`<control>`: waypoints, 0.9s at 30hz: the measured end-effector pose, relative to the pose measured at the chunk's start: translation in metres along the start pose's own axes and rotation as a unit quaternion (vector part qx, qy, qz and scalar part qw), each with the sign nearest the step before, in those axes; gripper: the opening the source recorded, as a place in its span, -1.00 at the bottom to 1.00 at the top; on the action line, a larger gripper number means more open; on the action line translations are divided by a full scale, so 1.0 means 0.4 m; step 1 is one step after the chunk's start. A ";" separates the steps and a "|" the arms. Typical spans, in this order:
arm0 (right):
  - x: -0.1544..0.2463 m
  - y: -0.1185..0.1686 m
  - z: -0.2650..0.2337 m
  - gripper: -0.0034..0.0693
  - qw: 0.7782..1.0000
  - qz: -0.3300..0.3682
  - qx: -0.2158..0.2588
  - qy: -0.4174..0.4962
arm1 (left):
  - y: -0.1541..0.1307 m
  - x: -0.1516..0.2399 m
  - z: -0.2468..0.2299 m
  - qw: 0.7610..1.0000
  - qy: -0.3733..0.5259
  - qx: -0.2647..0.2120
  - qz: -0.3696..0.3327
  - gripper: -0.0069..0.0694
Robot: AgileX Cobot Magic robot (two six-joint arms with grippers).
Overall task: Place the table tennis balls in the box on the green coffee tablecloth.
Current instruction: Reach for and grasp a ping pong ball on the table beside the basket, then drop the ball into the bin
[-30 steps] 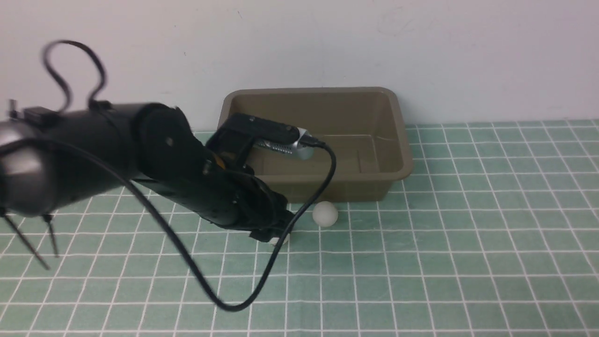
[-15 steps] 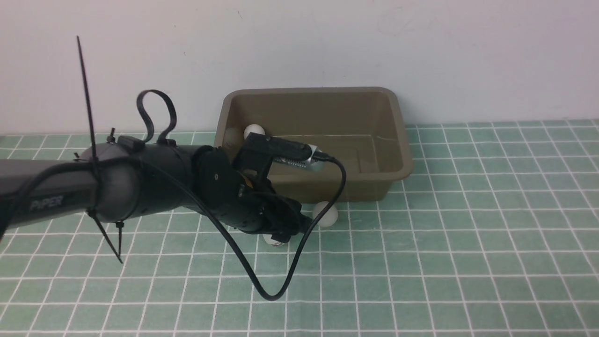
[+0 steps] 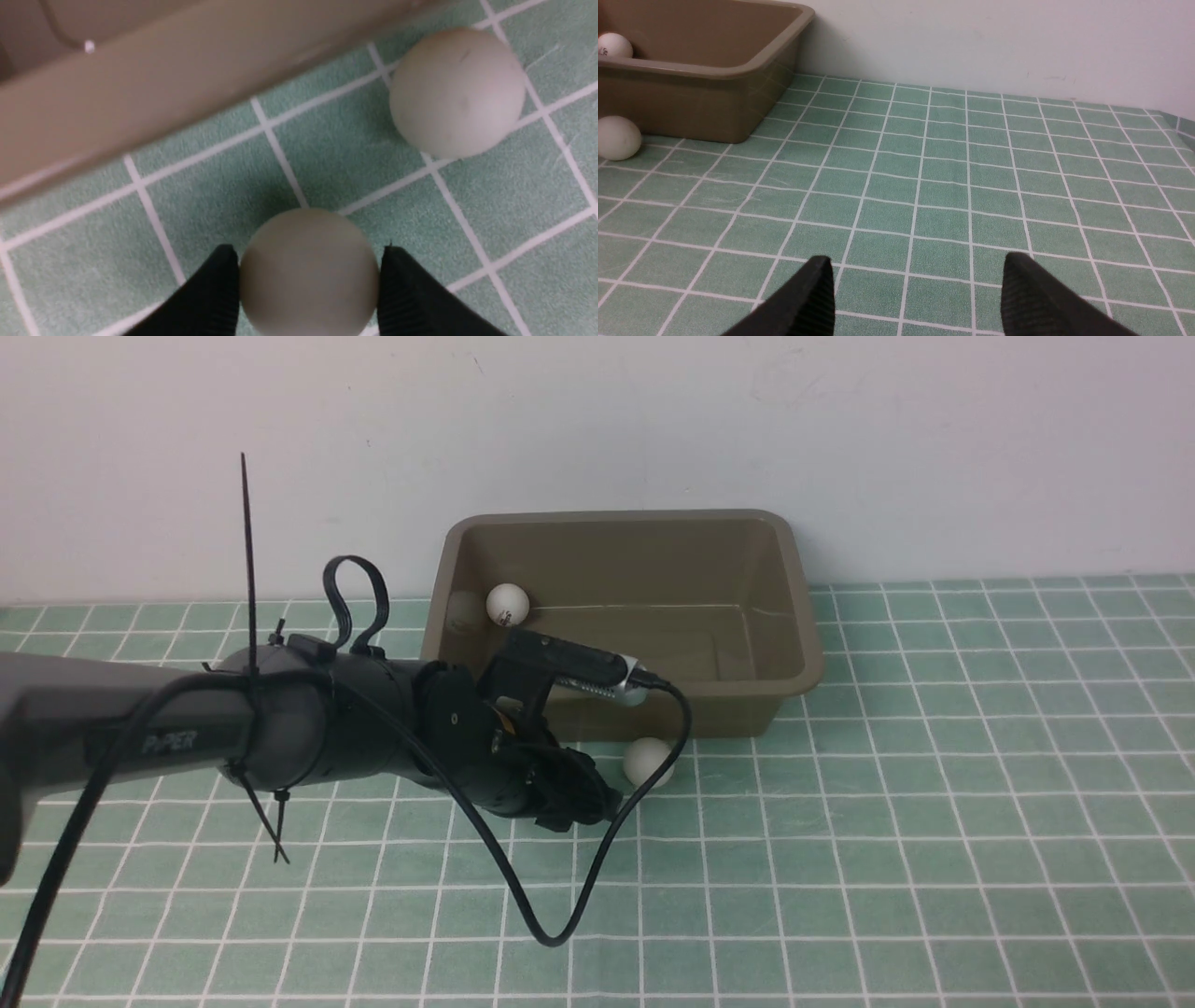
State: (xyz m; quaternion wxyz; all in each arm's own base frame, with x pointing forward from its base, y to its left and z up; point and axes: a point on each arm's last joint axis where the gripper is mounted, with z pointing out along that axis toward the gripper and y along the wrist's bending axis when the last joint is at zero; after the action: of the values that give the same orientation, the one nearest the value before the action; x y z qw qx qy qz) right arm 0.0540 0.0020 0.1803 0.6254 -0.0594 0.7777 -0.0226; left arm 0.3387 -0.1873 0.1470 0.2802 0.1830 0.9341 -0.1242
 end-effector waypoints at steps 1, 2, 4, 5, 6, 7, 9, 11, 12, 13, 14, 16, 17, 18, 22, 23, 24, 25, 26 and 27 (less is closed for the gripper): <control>0.000 0.000 0.000 0.31 1.000 0.000 0.000 0.000 | 0.000 -0.003 -0.001 1.000 -0.002 0.000 0.003 0.06; 0.000 0.000 0.000 0.31 1.000 0.000 0.000 0.000 | -0.001 -0.004 -0.004 1.000 -0.003 0.000 0.006 0.06; 0.000 0.000 0.000 0.31 1.000 0.000 0.000 0.000 | -0.004 -0.006 -0.017 1.000 0.001 0.004 0.010 0.06; 0.000 0.000 0.000 0.31 1.000 0.000 0.000 0.000 | -0.006 -0.008 -0.029 1.000 0.005 0.007 0.014 0.06; 0.000 0.000 0.000 0.31 1.000 0.000 0.000 0.000 | -0.010 -0.014 -0.048 1.000 0.004 0.011 0.020 0.06; 0.000 0.000 0.000 0.31 1.000 0.000 0.000 0.000 | -0.015 -0.021 -0.073 0.999 0.001 0.015 0.028 0.06; 0.000 0.000 0.000 0.31 1.000 0.000 0.000 0.000 | -0.022 -0.036 -0.115 0.999 -0.011 0.021 0.041 0.06; 0.000 0.000 0.000 0.31 1.000 0.000 0.000 0.000 | -0.028 -0.051 -0.153 0.998 -0.032 0.026 0.044 0.07; 0.000 0.000 0.000 0.31 1.000 0.000 0.000 0.000 | -0.034 -0.068 -0.191 0.997 -0.059 0.030 0.048 0.07; 0.000 0.000 0.000 0.31 1.000 0.000 0.000 0.000 | -0.036 -0.076 -0.210 0.995 -0.073 0.031 0.054 0.07; 0.000 0.000 0.000 0.31 1.000 0.000 0.000 0.000 | -0.038 -0.086 -0.231 0.993 -0.092 0.030 0.063 0.07; 0.000 0.000 0.000 0.31 1.000 0.000 0.000 0.000 | -0.038 -0.098 -0.247 0.990 -0.119 0.024 0.078 0.07; 0.000 0.000 0.000 0.31 1.000 0.000 0.000 0.000 | -0.037 -0.106 -0.253 0.987 -0.136 0.016 0.086 0.07; 0.000 0.000 0.000 0.31 1.000 0.000 0.000 0.000 | -0.034 -0.116 -0.256 0.983 -0.158 0.009 0.094 0.07; 0.000 0.000 0.000 0.31 1.000 0.000 0.000 0.000 | -0.014 -0.146 -0.235 0.968 -0.228 -0.030 0.099 0.07; 0.000 0.000 0.000 0.31 1.000 0.000 0.000 0.000 | -0.008 -0.150 -0.225 0.965 -0.240 -0.038 0.096 0.07; 0.000 0.000 0.000 0.31 1.000 0.000 0.000 0.000 | -0.002 -0.155 -0.211 0.962 -0.252 -0.047 0.093 0.07; 0.000 0.000 0.000 0.31 1.000 0.000 0.000 0.000 | 0.001 -0.158 -0.193 0.962 -0.252 -0.050 0.090 0.07; 0.000 0.000 0.000 0.31 1.000 0.000 0.000 0.000 | 0.001 -0.162 -0.184 0.963 -0.250 -0.050 0.088 0.07; 0.000 0.000 0.000 0.31 1.000 0.000 0.000 0.000 | 0.002 -0.164 -0.172 0.964 -0.247 -0.049 0.084 0.07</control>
State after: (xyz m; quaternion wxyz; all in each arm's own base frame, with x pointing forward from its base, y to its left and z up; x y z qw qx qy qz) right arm 0.0540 0.0020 0.1803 0.6254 -0.0594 0.7777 -0.0226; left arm 0.3569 -0.1813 0.2402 0.5203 0.2102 0.8222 -0.0958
